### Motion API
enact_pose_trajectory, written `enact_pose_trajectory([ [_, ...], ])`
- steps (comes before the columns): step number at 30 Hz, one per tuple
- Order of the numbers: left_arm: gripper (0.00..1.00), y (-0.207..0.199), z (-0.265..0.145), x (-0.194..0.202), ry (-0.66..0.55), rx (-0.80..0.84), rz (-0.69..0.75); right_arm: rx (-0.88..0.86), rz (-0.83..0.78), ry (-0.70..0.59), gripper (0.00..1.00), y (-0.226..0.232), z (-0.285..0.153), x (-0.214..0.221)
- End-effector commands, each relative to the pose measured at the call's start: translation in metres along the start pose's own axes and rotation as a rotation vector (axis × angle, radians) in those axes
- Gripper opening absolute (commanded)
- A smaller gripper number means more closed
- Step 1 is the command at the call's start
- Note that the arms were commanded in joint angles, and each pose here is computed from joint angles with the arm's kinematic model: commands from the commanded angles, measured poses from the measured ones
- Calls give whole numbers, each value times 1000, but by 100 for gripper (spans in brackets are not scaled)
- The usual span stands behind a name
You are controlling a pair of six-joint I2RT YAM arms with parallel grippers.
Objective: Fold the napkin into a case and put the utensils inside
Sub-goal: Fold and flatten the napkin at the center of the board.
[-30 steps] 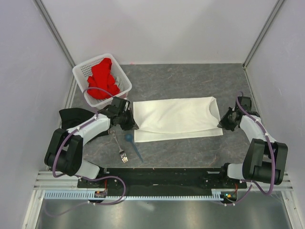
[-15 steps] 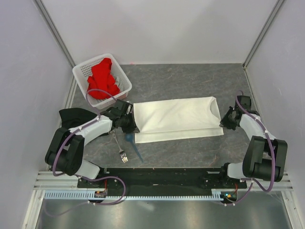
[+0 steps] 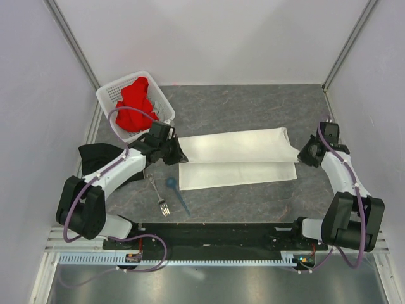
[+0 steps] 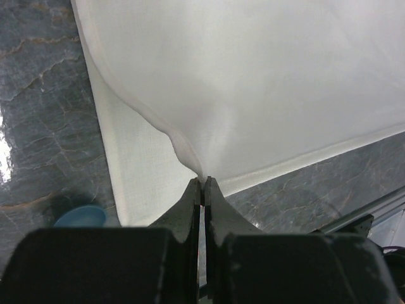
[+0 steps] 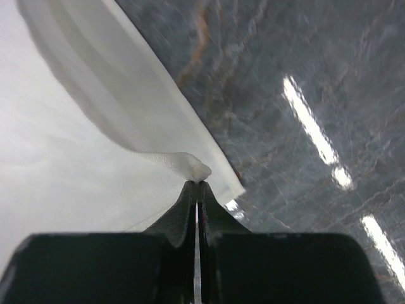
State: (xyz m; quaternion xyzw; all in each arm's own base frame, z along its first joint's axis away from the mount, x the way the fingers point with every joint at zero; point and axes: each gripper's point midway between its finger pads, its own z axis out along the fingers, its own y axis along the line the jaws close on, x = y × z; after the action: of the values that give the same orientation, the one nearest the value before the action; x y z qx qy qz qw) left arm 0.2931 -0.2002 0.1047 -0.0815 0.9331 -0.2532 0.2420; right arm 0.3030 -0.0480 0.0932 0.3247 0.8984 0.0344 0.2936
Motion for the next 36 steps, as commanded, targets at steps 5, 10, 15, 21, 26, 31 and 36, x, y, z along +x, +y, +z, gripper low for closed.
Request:
enact_pose_trajectory([
  [5, 2, 28, 3, 18, 22, -77, 9, 172, -3, 25, 0, -46, 26, 25],
  [10, 2, 35, 7, 25, 33, -91, 10, 132, -14, 6, 0, -33, 29, 8],
  [15, 2, 39, 10, 30, 42, -95, 0, 88, -22, -18, 0, -23, 27, -3],
  [21, 2, 43, 13, 39, 63, -98, -14, 71, -18, -2, 0, -19, 32, 0],
  [26, 2, 50, 16, 58, 118, -93, -40, 114, -13, 64, 0, -35, 41, 27],
  [31, 2, 58, 23, 77, 181, -99, -73, 161, -1, 110, 0, -48, 50, 47],
  [36, 2, 64, 38, 79, 217, -136, -91, 230, 82, 162, 0, -69, 58, 59],
])
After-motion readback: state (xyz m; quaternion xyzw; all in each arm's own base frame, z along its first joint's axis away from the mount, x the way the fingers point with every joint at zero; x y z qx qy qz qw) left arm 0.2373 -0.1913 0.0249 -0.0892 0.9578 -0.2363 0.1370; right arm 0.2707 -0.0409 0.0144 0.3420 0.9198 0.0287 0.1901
